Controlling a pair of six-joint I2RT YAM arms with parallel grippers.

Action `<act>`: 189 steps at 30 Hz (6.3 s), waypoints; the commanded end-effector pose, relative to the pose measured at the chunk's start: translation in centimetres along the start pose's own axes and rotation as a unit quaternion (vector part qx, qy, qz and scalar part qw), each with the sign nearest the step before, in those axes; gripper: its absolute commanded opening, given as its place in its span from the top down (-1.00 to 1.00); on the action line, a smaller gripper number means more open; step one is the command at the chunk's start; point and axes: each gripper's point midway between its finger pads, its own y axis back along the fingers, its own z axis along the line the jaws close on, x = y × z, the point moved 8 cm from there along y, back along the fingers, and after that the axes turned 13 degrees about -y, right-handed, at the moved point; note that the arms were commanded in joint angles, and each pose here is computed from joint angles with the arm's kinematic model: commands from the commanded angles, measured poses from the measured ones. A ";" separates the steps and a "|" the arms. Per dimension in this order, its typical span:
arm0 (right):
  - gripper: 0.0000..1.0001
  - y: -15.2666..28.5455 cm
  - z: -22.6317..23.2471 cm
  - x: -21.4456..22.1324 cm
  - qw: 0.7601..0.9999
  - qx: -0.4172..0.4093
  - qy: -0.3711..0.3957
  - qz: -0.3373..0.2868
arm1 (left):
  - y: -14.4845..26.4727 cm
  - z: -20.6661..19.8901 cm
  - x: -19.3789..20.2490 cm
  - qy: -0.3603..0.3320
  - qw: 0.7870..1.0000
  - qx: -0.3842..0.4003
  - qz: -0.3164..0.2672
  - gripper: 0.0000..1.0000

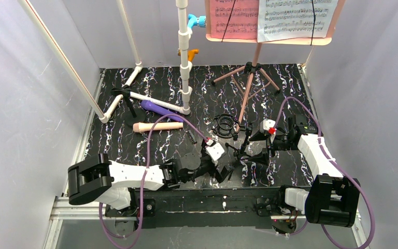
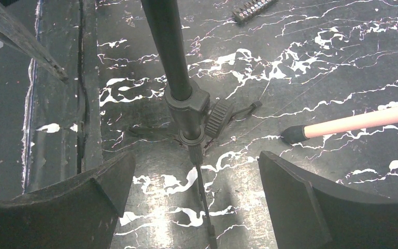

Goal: Pack up the instrument practice props
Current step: Pick up the microphone stand at the center of the board, then unscrew the knob on the microphone stand.

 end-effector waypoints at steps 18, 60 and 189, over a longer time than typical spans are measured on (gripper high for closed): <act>-0.97 0.1 -0.4 -0.6 1.000 0.003 0.012 -0.009 | -4.3 -0.2 -3.3 -0.011 0.988 -0.143 -0.054 -0.94; -0.97 0.3 -0.4 -1.8 0.999 0.000 -0.045 -0.031 | -5.6 0.7 -3.8 -0.083 0.990 -0.093 -0.071 1.00; -0.96 -2.1 2.8 -9.3 0.928 -0.137 -0.343 -0.051 | 2.0 6.3 -7.8 -0.039 0.988 0.065 -0.138 1.00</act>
